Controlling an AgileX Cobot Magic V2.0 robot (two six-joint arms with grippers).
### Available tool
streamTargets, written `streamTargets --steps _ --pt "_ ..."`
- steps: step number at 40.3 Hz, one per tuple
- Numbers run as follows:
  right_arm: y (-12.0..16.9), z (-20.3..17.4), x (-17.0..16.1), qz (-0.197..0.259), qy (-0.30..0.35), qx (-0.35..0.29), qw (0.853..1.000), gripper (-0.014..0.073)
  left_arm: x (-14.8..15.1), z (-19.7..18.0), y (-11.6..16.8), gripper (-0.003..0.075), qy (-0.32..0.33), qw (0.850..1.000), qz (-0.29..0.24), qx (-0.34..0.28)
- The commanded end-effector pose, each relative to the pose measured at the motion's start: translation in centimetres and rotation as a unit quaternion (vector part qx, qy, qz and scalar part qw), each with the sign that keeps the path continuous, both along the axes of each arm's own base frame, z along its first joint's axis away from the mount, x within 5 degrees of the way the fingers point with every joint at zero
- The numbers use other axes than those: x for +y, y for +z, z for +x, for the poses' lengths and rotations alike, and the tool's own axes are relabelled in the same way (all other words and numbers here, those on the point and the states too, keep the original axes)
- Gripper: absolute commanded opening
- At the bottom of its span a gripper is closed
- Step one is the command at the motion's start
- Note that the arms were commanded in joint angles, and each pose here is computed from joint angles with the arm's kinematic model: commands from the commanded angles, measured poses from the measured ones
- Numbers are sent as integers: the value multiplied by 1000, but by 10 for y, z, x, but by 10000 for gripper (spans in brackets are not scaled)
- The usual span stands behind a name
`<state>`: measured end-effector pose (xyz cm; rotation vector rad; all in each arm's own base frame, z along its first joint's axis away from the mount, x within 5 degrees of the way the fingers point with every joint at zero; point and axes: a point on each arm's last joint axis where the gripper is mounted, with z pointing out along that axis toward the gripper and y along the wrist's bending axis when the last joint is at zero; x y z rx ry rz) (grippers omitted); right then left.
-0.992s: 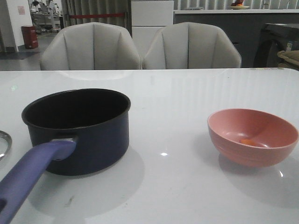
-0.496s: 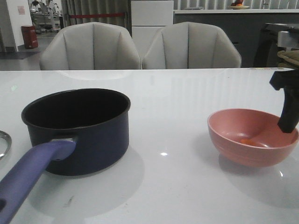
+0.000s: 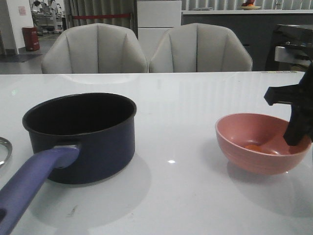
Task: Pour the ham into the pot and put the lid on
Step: 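Grasp the rim of the pink bowl with the right gripper, then lift the pink bowl and carry it over the saucepan with right gripper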
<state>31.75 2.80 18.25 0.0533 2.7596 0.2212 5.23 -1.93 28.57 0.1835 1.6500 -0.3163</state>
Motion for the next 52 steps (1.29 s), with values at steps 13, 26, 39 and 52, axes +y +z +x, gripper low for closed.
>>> streamTargets --steps 13,26,39,52 --pt "78 -5 25 8 37 -179 983 132 1 0 15 385 2 999 -16 -46" --pt "127 -33 108 12 184 -359 915 138 1 0 15 385 2 999 -16 -46" --pt "152 -41 150 56 208 -512 831 138 1 0 15 385 2 999 -16 -46" --pt "136 -30 188 32 229 -625 746 138 1 0 15 385 2 999 -16 -46"
